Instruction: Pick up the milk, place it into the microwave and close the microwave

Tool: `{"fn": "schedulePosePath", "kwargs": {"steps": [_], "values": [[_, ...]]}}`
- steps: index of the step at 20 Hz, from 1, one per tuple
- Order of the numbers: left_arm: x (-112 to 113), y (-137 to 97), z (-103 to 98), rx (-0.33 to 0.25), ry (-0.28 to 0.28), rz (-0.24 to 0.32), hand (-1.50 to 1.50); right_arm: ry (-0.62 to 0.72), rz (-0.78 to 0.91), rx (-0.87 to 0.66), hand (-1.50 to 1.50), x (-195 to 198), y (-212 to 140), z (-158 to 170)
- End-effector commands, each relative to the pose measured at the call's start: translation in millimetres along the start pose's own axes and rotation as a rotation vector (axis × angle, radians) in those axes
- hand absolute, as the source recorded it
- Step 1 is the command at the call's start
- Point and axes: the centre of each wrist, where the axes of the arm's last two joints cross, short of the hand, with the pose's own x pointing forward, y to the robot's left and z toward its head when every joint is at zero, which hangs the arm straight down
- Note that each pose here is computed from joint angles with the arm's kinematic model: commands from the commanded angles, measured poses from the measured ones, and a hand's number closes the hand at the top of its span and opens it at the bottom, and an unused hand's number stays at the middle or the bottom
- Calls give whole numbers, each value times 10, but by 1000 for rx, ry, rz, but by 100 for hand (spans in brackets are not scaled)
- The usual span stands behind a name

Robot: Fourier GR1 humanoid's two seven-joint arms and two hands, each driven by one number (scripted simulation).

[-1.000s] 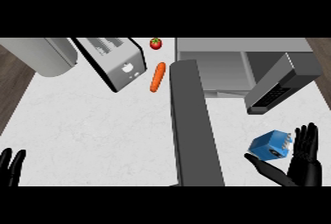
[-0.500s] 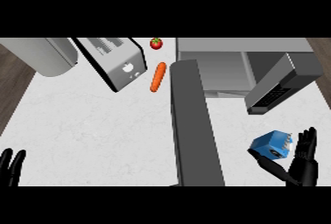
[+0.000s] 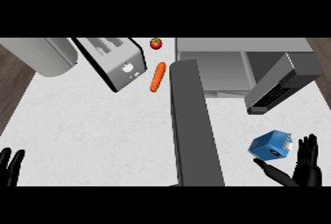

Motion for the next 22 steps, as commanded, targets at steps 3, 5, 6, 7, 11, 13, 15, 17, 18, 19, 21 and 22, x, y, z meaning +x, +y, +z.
{"fn": "schedulePosePath", "kwargs": {"steps": [3, 5, 6, 7, 11, 13, 15, 17, 18, 19, 21, 22], "values": [[13, -56, 34, -6, 24, -5, -150, 8, -232, 287, -150, -44, 41, -28], [-52, 39, -18, 5, 14, 13, -150, -39, -301, 300, -150, 2, 156, -74], [-137, 109, 17, -1, -2, -1, -150, -76, -313, 292, 150, -50, 122, 40], [-70, 31, -28, -2, 14, -13, -150, -100, -328, 276, 150, 5, 167, -195], [-99, -16, 25, -1, 17, 15, -150, -203, -54, 96, 150, -38, 265, -21], [-38, -63, 78, 9, 8, 27, -150, -212, -32, -1, 150, 77, 335, -164], [-15, 62, 88, 11, 23, 25, -150, -209, -120, 28, 150, 95, 350, -153], [-247, 44, -5, 14, 22, 29, -150, -234, -152, 78, 150, 347, 499, -171], [-160, 127, 89, 2, 3, 19, -150, -247, -170, 76, 150, 481, 401, -281], [-159, 15, -26, -11, 21, 14, -150, -248, -185, 145, 150, 260, 534, -163], [-109, 93, 155, -25, 15, 14, -150, -257, -198, 269, 150, 373, 415, -519], [-111, 3, 14, -22, 16, 34, -150, -251, -229, 336, 150, 275, 414, -481]]}}
